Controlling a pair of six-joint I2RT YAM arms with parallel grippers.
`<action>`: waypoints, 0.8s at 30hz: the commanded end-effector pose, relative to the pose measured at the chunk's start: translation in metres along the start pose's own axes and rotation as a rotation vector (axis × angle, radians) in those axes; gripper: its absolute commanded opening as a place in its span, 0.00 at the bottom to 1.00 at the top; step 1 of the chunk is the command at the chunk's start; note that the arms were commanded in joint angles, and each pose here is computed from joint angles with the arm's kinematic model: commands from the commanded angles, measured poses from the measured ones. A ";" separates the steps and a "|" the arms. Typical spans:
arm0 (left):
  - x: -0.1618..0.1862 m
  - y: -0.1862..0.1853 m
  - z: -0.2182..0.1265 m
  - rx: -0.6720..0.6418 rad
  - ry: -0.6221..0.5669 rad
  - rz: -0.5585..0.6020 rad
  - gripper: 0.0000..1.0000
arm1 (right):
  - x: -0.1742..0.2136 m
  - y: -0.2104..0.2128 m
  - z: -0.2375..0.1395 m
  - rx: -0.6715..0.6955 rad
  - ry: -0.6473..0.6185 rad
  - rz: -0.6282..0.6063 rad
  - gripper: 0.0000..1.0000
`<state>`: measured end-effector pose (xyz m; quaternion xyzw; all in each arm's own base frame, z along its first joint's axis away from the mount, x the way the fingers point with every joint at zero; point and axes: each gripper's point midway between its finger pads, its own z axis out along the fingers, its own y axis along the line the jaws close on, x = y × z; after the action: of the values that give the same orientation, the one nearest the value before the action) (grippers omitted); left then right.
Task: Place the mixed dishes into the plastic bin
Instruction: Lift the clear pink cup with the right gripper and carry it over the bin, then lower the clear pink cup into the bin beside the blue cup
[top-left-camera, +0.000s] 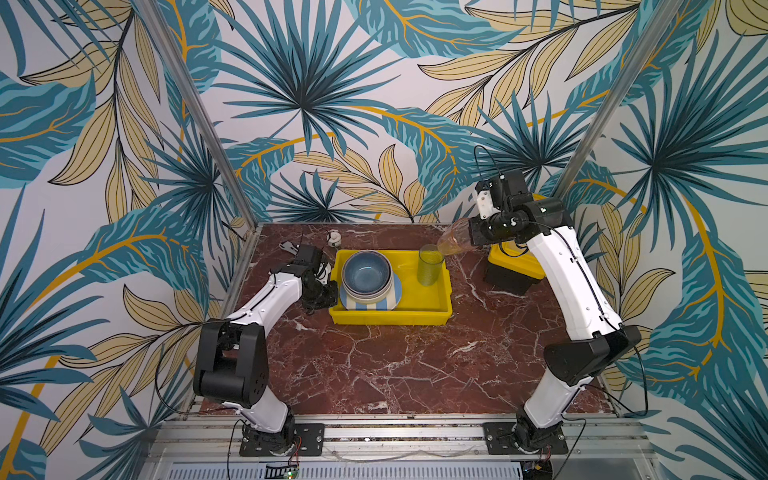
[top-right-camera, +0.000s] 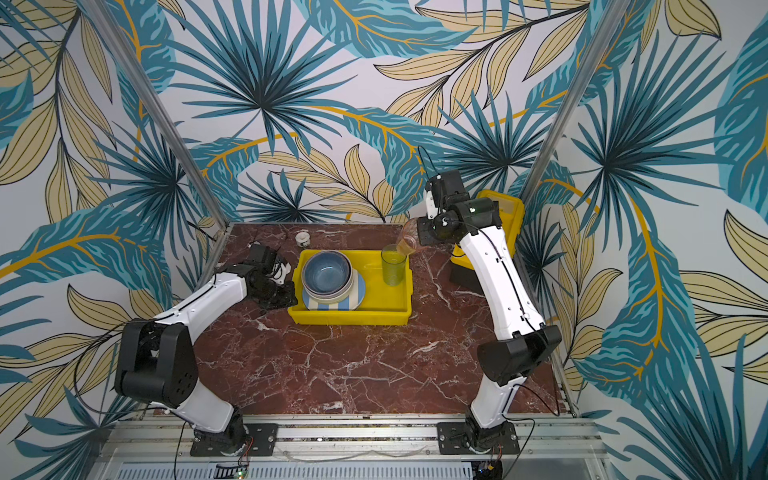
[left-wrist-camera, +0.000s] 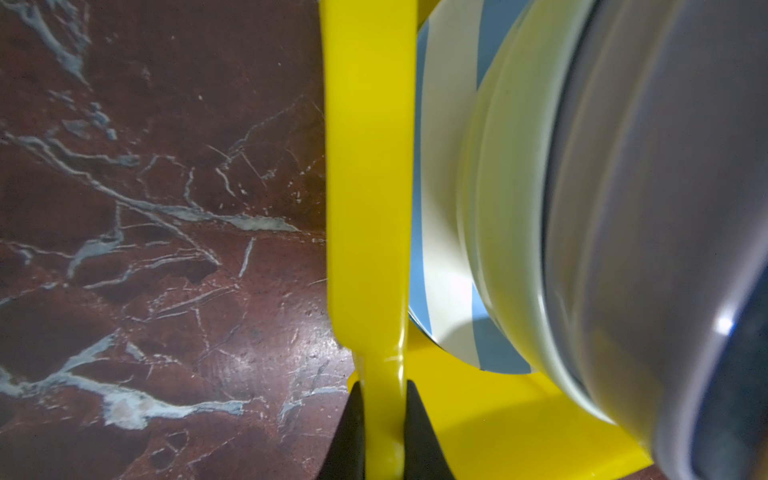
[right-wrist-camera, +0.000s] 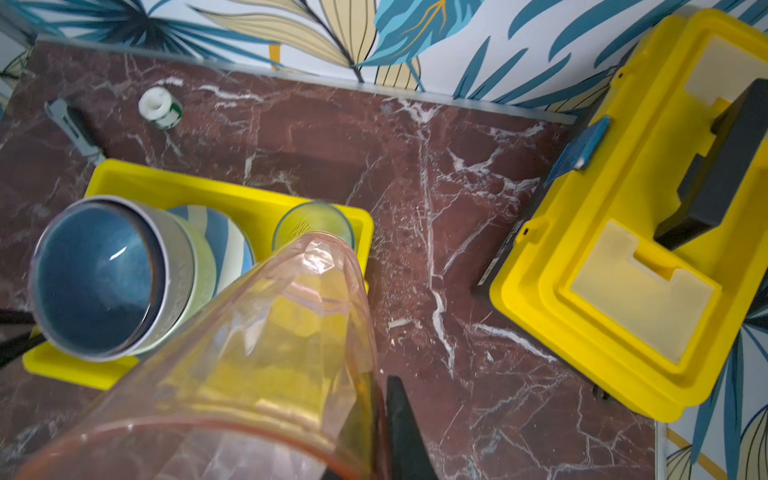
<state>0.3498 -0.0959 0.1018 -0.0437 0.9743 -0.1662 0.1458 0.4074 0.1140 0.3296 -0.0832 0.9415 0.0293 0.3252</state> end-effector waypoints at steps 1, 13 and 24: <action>-0.007 -0.010 -0.010 0.042 -0.044 0.010 0.10 | 0.027 0.012 -0.023 -0.025 0.074 -0.051 0.01; -0.010 -0.012 -0.006 0.057 -0.035 0.008 0.10 | 0.074 0.043 0.002 -0.099 0.221 -0.075 0.00; -0.013 -0.015 -0.005 0.068 -0.033 0.015 0.10 | 0.099 0.051 0.038 -0.068 0.257 -0.028 0.00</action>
<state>0.3496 -0.0970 0.1014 -0.0430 0.9741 -0.1690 0.1442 0.3416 0.1514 0.2304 -0.1279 0.9766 0.0379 0.1686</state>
